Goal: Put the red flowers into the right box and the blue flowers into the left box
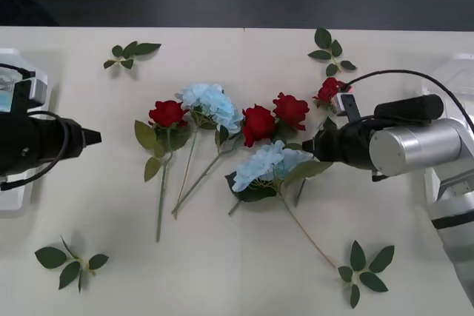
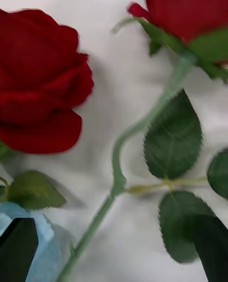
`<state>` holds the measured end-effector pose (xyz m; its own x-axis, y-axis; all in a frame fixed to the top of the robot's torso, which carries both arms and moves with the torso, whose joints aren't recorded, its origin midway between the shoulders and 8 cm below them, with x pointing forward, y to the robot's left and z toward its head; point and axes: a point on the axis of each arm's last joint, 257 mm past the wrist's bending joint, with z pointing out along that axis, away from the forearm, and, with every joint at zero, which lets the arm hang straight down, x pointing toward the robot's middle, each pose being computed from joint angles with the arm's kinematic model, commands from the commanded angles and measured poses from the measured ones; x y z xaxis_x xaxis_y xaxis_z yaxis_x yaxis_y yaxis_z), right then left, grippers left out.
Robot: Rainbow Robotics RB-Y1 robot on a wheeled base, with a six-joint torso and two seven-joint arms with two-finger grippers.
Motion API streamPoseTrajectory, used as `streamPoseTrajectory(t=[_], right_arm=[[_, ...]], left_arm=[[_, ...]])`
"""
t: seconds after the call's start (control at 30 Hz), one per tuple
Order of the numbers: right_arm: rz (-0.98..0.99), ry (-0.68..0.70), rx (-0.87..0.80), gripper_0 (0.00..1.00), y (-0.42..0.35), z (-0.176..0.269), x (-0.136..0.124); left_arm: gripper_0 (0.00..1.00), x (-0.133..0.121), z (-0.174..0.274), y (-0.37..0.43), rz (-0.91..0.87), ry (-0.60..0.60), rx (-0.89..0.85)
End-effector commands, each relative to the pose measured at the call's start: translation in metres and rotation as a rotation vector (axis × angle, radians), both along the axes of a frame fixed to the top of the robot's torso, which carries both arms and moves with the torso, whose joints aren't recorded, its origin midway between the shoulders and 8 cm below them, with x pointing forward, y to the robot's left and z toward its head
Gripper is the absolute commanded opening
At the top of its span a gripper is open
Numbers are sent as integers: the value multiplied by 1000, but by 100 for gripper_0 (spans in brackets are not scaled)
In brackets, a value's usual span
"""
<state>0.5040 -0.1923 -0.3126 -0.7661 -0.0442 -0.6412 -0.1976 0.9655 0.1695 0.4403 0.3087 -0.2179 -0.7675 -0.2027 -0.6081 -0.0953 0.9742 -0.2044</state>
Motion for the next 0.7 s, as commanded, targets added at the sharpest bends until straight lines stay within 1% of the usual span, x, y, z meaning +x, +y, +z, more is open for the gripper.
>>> streamPoseTrajectory(t=[0.03,0.2,0.47,0.6,0.7], right_arm=[[55,-56,-62,98,-15,16,-5],[56,-57,-73,98,-26,17,-11],[38,-52,-88,98,-43,15,-27],[39,-37,-100,98,-51,26,-25],[61,-1,-140,98,-59,41,-19]], left_arm=[[100,7,2,-21,-29,-7,66],[100,16,-13,-35,-57,32,111],[100,38,-28,-57,-109,84,151],[100,48,-34,-65,-128,96,166],[100,59,-39,-73,-142,94,178]])
